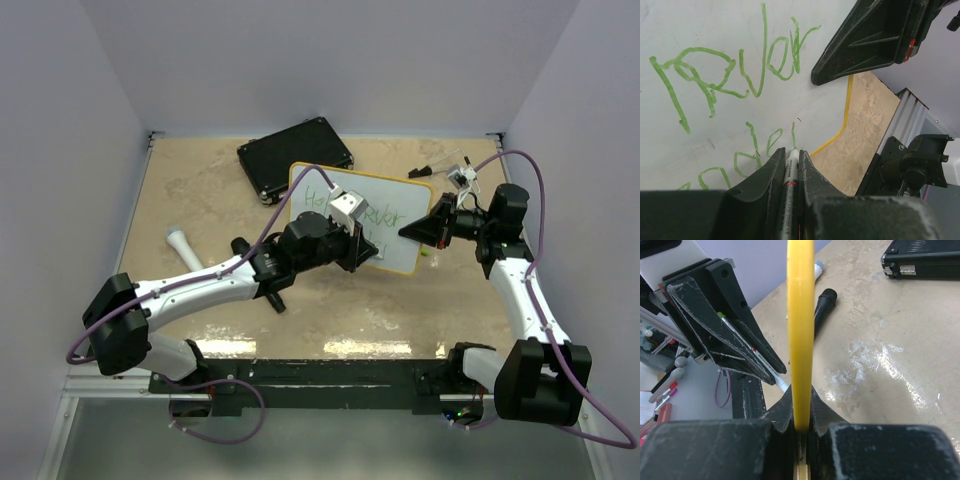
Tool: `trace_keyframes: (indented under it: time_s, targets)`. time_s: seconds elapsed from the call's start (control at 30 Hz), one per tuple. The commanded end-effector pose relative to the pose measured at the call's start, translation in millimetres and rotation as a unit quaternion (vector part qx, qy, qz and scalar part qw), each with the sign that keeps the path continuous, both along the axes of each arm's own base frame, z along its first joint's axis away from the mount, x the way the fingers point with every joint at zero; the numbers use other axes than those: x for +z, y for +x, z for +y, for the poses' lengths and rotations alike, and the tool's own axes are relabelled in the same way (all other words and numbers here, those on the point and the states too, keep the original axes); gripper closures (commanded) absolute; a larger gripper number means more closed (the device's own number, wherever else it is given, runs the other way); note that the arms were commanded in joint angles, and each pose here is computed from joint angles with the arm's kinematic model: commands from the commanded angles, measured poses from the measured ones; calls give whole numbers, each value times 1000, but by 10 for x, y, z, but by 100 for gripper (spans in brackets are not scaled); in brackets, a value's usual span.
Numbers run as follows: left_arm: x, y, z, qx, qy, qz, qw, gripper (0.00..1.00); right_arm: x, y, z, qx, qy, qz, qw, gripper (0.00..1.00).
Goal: Write a sentence on the whiteboard
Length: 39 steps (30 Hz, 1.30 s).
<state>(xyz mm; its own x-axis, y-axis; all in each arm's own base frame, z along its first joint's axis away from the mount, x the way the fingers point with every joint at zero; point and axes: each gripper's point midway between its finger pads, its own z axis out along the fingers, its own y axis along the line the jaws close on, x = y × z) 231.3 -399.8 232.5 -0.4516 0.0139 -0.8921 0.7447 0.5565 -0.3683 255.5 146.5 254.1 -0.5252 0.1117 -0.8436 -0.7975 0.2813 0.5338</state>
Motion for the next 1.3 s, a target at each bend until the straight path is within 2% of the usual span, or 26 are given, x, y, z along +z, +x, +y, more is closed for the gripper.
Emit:
trace_keyframes:
  time_s: [0.0,0.53,0.8,1.27]
  targets:
    - [290,185,3,37,-18,-33,999,100,202,-152,35,36,6,-41,998,100]
    - [434,239,-149,25,-33,-44,998,100,205,-155,36,36,6,-42,998,100]
    - [685,89,-153,-5,-67,-46,997,100,194,-151,32,36,7,-40,999,100]
    - [693,90,-300,-23,-75,-43,996,100,201,-153,32,36,6,-42,998,100]
